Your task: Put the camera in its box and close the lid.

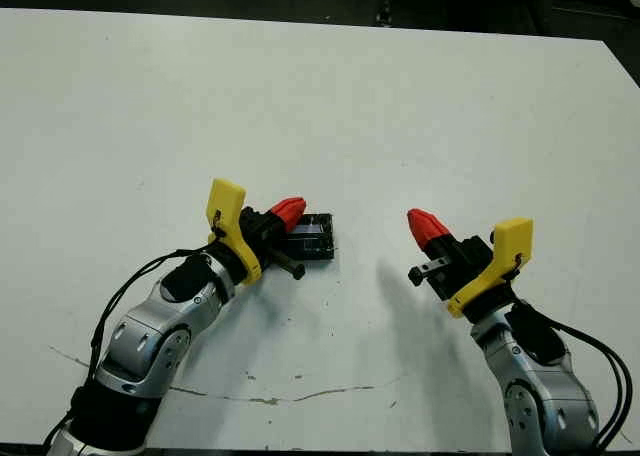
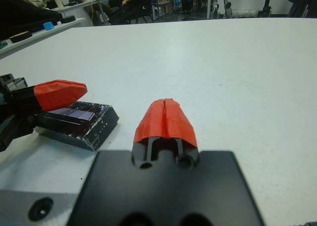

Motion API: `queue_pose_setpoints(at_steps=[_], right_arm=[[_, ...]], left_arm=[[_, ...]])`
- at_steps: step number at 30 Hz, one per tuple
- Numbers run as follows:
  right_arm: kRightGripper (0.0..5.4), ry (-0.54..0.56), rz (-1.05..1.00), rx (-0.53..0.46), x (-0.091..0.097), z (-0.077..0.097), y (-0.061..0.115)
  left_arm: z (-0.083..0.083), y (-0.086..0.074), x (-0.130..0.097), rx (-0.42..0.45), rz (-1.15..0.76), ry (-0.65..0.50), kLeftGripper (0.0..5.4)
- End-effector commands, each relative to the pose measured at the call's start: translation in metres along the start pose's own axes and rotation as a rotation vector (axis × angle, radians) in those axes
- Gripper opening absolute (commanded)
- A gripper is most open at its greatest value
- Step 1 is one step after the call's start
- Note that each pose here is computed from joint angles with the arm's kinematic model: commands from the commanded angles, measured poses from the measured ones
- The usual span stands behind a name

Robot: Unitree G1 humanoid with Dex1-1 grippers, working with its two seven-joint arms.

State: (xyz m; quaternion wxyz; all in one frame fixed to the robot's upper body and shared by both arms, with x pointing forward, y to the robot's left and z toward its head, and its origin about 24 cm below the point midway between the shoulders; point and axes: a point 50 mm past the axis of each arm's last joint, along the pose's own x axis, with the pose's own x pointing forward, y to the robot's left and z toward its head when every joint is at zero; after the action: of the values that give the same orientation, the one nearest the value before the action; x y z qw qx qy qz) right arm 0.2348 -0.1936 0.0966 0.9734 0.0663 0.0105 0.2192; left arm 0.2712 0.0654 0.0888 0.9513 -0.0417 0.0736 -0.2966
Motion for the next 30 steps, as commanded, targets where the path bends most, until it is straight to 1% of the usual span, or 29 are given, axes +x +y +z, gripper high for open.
queue_pose_setpoints(at_steps=[1,5,9,11,13,15,16,18,19,21,24,27,30], right_arm=[[0.00,0.027,-0.018,-0.013,-0.002,-0.002,-0.003],[0.00,0.032,-0.019,-0.020,-0.003,-0.003,-0.003],[0.00,0.034,-0.019,-0.021,-0.003,-0.003,-0.003],[0.00,0.032,-0.017,-0.023,-0.003,-0.003,-0.003],[0.00,0.028,-0.016,-0.023,-0.003,-0.003,-0.003],[0.00,0.024,-0.017,-0.021,-0.003,-0.002,-0.002],[0.00,0.017,-0.019,-0.009,-0.003,-0.002,-0.002],[0.00,-0.003,-0.027,0.009,-0.002,0.000,-0.002],[0.00,-0.015,-0.033,0.010,-0.002,0.002,-0.002],[0.00,-0.048,-0.050,0.007,0.000,0.007,-0.004],[0.00,-0.087,-0.084,0.032,0.002,0.013,-0.004],[0.00,-0.118,-0.136,0.049,0.003,0.019,-0.003],[0.00,-0.150,-0.177,0.039,0.004,0.022,-0.002]], left_arm=[[-0.052,0.003,-0.013,-0.065,0.038,0.262,0.02],[-0.057,0.004,-0.013,-0.079,0.027,0.296,0.02],[-0.058,0.006,-0.013,-0.101,0.030,0.315,0.02],[-0.056,0.008,-0.013,-0.102,0.037,0.315,0.02],[-0.049,0.011,-0.013,-0.094,0.040,0.291,0.02],[-0.038,0.014,-0.014,-0.064,0.030,0.212,0.02],[-0.031,0.016,-0.016,-0.019,0.029,0.149,0.02],[-0.014,0.023,-0.020,0.133,0.068,0.000,0.02],[-0.005,0.027,-0.023,0.163,0.090,-0.075,0.02],[0.011,0.037,-0.031,0.193,0.150,-0.213,0.02],[0.030,0.051,-0.044,0.236,0.228,-0.377,0.02],[0.045,0.064,-0.060,0.285,0.324,-0.506,0.02],[0.054,0.073,-0.075,0.295,0.418,-0.585,0.02]])
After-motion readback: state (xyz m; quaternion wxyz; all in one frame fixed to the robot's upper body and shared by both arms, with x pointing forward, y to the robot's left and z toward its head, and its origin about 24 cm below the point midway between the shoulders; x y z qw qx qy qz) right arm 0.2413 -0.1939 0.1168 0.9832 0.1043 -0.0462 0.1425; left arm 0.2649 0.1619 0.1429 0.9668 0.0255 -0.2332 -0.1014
